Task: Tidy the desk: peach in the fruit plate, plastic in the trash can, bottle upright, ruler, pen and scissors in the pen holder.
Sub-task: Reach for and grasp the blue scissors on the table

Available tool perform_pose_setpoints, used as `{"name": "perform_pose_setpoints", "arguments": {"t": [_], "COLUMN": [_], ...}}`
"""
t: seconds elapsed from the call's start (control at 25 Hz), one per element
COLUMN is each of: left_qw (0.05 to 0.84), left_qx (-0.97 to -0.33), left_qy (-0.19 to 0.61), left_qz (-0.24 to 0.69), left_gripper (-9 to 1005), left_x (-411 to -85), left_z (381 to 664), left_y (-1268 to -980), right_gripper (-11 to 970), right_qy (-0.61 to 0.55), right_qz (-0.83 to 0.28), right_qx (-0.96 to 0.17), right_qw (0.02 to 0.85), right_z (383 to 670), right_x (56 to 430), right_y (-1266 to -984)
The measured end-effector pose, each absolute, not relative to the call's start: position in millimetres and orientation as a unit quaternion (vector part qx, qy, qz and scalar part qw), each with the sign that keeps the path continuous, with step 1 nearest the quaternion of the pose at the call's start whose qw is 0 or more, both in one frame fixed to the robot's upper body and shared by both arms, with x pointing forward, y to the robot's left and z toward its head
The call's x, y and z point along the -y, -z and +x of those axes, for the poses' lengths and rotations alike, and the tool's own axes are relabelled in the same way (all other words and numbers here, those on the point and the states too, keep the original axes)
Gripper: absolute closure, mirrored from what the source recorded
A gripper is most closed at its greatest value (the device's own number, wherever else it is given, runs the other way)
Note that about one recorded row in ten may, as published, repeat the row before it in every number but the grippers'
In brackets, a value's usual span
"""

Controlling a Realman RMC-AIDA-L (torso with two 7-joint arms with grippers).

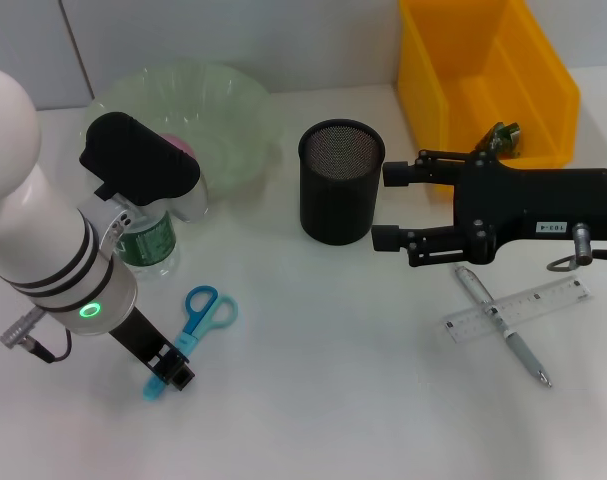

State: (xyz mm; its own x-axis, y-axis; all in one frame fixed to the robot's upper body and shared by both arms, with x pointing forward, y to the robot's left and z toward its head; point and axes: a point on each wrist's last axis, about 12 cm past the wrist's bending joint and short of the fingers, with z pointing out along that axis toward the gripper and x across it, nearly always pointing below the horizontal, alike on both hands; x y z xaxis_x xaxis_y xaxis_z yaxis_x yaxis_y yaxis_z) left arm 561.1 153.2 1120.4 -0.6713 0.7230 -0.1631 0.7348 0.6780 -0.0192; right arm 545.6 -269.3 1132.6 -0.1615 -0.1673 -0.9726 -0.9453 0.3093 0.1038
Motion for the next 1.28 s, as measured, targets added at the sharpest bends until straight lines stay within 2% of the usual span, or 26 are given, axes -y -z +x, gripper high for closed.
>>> {"name": "perform_pose_setpoints", "arguments": {"t": [0.8, 1.04, 1.28], "left_qw": [0.068, 0.066, 0.067], "left_qx": [-0.912, -0.910, -0.910], "left_qy": [0.046, 0.046, 0.047], "left_qz": [0.403, 0.406, 0.406], "left_gripper": [532, 731, 798], "left_x": [-152.9, -152.8, -152.8], "left_z": [562.7, 562.5, 562.6], "left_y": [-1122.7, -1122.5, -1122.6], "right_gripper": [133, 133, 133], "right_qy": [-0.402, -0.402, -0.403], "right_qz": [-0.432, -0.432, -0.431], "right_qx": [-0.647, -0.647, -0.647], "right_qw": [0.483, 0.482, 0.483], "right_z": [546.4, 546.3, 546.2], "right_x": [267.1, 266.6, 267.3], "right_y": [-1132.8, -1132.6, -1132.9]}}
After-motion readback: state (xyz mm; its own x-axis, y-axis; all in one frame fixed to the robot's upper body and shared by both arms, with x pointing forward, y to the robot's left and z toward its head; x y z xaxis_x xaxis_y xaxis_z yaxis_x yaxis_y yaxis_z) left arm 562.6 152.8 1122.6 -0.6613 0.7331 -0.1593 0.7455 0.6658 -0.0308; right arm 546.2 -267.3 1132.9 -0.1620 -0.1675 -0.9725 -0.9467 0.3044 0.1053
